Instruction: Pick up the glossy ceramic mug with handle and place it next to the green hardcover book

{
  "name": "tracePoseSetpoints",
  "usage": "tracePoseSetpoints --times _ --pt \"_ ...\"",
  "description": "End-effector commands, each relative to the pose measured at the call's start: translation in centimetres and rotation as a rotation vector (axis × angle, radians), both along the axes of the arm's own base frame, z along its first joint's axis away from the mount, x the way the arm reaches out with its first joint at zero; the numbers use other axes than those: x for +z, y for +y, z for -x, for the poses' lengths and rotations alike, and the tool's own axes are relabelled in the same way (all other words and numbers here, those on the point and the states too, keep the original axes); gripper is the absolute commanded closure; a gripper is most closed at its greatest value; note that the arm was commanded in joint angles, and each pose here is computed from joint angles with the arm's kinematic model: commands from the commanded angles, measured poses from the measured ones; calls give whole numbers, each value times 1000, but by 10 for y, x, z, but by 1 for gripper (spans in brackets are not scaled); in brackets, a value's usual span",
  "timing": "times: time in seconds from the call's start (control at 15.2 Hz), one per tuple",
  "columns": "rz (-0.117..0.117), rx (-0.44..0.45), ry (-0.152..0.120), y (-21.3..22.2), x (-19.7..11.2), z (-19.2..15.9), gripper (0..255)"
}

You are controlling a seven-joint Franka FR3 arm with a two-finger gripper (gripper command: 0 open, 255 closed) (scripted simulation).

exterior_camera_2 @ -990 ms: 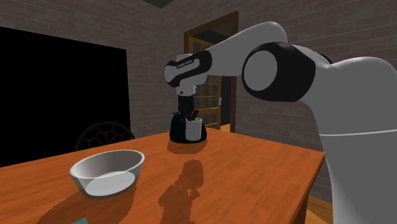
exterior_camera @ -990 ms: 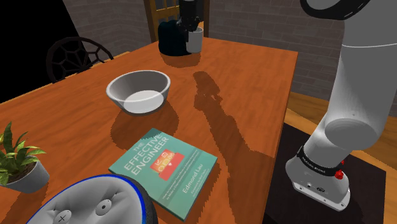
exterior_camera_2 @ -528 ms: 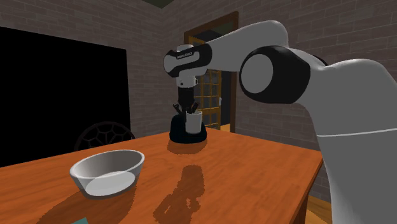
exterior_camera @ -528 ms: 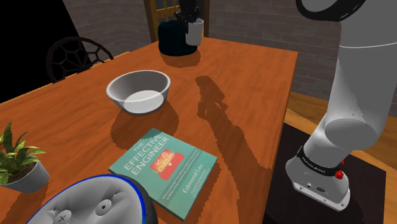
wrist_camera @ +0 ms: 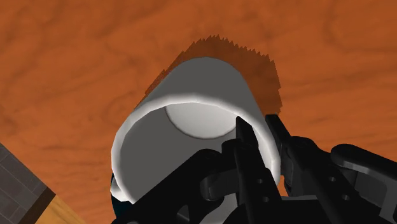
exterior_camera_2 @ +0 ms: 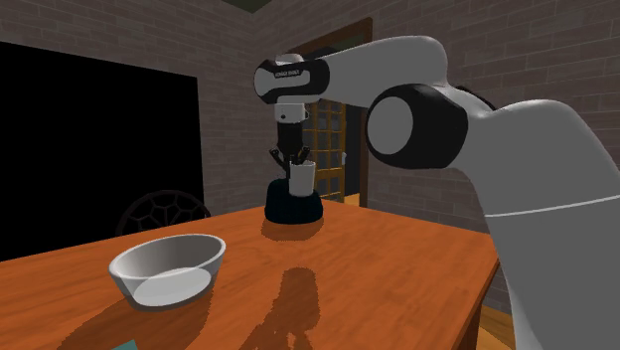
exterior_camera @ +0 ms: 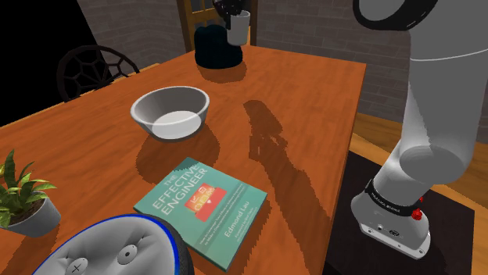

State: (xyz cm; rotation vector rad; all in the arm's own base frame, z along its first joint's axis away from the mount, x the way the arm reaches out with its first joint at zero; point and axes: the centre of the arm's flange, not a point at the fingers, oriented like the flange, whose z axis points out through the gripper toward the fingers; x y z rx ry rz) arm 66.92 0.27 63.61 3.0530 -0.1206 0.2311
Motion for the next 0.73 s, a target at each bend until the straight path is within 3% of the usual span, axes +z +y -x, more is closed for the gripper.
tracePoseSetpoints --times 0.0,0.66 --pt "0 0 0 -1 12 0 255" --pt "0 0 0 60 17 102 255"
